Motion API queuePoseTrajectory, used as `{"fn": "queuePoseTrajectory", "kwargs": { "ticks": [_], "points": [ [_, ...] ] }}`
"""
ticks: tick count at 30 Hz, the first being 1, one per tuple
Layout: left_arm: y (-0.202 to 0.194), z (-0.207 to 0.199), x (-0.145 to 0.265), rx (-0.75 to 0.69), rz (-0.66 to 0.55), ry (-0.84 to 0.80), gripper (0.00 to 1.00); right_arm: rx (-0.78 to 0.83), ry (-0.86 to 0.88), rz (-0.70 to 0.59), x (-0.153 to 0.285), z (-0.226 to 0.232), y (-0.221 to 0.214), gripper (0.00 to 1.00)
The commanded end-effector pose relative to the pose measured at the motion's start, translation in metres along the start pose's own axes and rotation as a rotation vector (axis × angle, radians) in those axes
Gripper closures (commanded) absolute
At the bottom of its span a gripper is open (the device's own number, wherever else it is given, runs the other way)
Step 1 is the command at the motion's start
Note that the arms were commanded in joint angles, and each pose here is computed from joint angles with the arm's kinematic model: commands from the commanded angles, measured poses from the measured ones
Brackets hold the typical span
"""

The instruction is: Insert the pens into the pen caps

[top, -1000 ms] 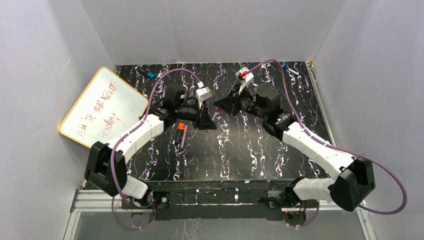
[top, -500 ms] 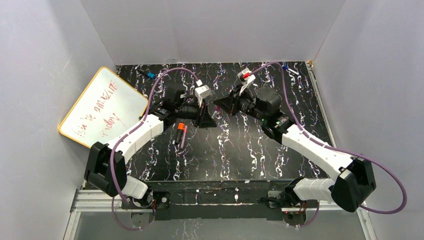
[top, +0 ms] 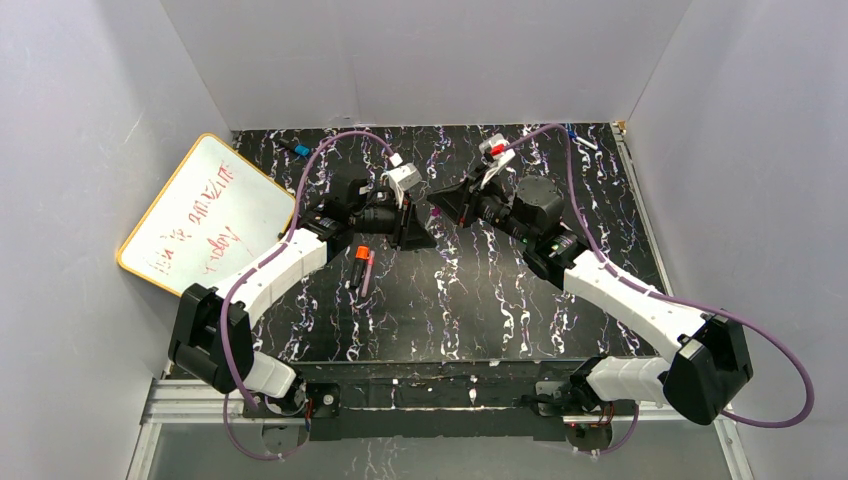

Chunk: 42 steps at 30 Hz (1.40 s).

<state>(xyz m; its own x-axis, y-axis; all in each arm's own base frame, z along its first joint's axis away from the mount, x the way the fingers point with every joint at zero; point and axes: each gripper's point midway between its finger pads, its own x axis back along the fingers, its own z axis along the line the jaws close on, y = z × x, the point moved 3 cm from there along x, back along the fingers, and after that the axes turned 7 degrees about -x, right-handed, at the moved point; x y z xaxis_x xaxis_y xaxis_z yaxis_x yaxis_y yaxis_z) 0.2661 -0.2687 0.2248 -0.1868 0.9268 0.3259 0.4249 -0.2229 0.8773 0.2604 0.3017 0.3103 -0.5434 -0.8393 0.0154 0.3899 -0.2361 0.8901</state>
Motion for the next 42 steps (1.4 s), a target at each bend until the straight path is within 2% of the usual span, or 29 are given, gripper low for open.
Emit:
{"fn": "queuePoseTrajectory", "kwargs": {
  "ticks": [1, 34, 38, 42],
  "points": [
    [0.103, 0.027, 0.03, -0.143, -0.348, 0.234, 1.0, -0.235, 0.239, 0.522, 0.041, 0.057, -0.12, 0.99],
    [0.104, 0.026, 0.027, -0.116, -0.381, 0.216, 1.0, -0.237, 0.252, 0.514, 0.038, 0.059, -0.12, 0.99],
    [0.127, 0.016, 0.039, -0.171, -0.397, 0.224, 1.0, -0.257, 0.253, 0.544, 0.043, 0.059, -0.133, 0.99],
    [0.127, 0.018, 0.045, -0.229, -0.363, 0.27, 1.0, -0.276, 0.267, 0.601, 0.053, 0.058, -0.147, 0.99]
  ]
}}
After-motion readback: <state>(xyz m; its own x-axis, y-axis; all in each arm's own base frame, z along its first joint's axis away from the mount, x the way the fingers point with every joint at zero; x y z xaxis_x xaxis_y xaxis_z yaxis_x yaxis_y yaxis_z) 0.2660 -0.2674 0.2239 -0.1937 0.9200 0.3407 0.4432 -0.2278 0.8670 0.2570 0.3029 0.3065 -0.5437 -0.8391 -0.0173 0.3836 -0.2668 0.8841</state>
